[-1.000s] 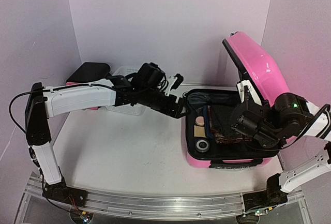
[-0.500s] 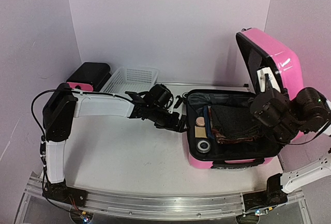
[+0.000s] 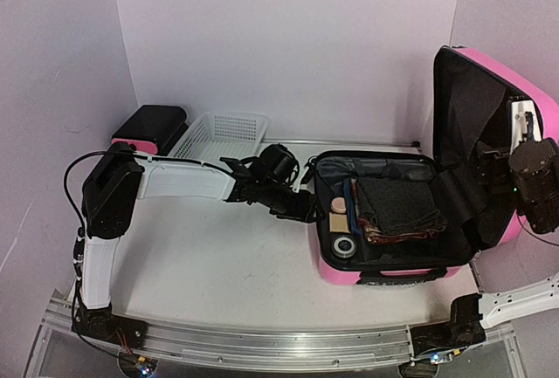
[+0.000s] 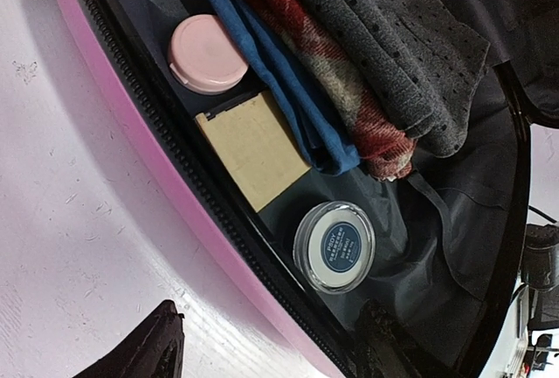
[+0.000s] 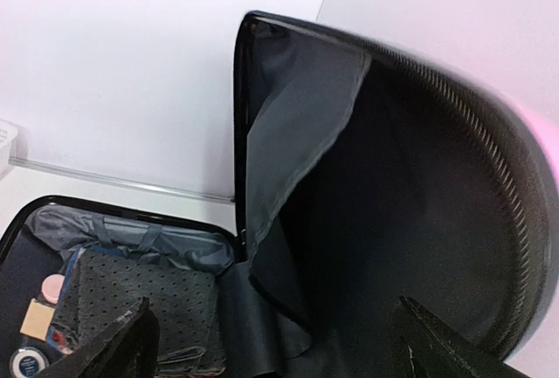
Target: Open, take out, and arrange the luggage
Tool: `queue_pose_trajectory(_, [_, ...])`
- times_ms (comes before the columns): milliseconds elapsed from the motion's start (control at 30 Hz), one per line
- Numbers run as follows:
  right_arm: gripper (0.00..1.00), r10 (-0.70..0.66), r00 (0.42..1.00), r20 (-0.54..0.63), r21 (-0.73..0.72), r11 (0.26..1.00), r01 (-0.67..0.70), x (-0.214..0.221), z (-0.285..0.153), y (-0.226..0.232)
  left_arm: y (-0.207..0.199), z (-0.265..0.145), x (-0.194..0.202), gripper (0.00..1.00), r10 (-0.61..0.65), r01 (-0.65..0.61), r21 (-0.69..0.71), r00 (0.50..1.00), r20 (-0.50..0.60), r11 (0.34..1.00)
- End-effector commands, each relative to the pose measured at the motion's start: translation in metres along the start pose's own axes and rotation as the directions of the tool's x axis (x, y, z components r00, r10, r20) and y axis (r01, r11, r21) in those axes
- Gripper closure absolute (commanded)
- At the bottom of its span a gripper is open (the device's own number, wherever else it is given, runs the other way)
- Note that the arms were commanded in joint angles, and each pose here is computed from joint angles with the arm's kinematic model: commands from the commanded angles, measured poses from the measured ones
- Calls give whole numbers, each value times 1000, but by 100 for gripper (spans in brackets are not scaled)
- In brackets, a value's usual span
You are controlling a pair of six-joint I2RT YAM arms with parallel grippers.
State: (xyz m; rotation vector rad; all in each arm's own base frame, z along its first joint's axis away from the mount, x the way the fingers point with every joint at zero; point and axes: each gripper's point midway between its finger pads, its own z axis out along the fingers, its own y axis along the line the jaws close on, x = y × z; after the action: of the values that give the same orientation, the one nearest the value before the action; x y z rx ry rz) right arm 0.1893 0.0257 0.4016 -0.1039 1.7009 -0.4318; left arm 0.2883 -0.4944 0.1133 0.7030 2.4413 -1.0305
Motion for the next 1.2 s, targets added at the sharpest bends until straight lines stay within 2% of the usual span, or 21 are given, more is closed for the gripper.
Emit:
queue_pose_trajectory(0, [7,20,999,28,43,999,-21,-12,-4,-29,-6,-17,-9,36,30,-30,-6,999,38,1000])
queue_pose_trajectory(100, [2,39,999,13,-12,999,-38,-14,-5,-26,-10,-20,-11,41,38,-38,8,998,40,999])
queue_pose_trajectory(200, [2,77,997,-1,-78,994,-77,-21,-7,-26,-6,-18,-11,41,48,-48,-13,998,37,999])
queue_pose_trajectory(233, [2,102,995,-8,-102,990,-102,-22,-8,-25,-2,-15,-10,44,49,-48,-30,998,28,998])
queue_pose_trajectory(300, [2,114,993,-17,-123,986,-115,-23,-9,-21,9,-10,-6,56,42,-42,-62,999,7,997])
queue_pose_trajectory(467, [2,39,999,-35,-146,988,-44,-26,-6,6,33,-21,0,75,30,-27,-158,999,19,987])
queue_pose_trajectory(633, [2,33,999,-13,-68,997,-34,-29,-4,0,44,-36,3,94,28,-22,-190,999,26,982])
queue_pose_trajectory(767, [2,83,996,17,-3,997,-83,-25,-5,-26,47,-44,11,100,20,-14,-199,1000,24,980])
queue_pose_trajectory(867, [2,125,992,23,-7,992,-124,-21,-7,-39,49,-50,15,100,17,-12,-210,1000,23,978])
queue_pose_trajectory(1000, [2,88,996,2,-55,995,-87,-18,-6,-26,46,-54,17,100,19,-16,-190,1000,17,982])
queue_pose_trajectory(1033, [2,71,998,-5,-69,995,-71,-18,-6,-20,40,-57,17,92,22,-19,-167,1000,16,986])
queue_pose_trajectory(1100, [2,58,998,-16,-91,994,-59,-17,-6,-12,27,-67,13,66,29,-26,-119,999,28,993])
queue_pose_trajectory(1167, [2,52,998,-28,-112,992,-55,-15,-6,-4,15,-78,6,48,40,-36,-86,998,51,996])
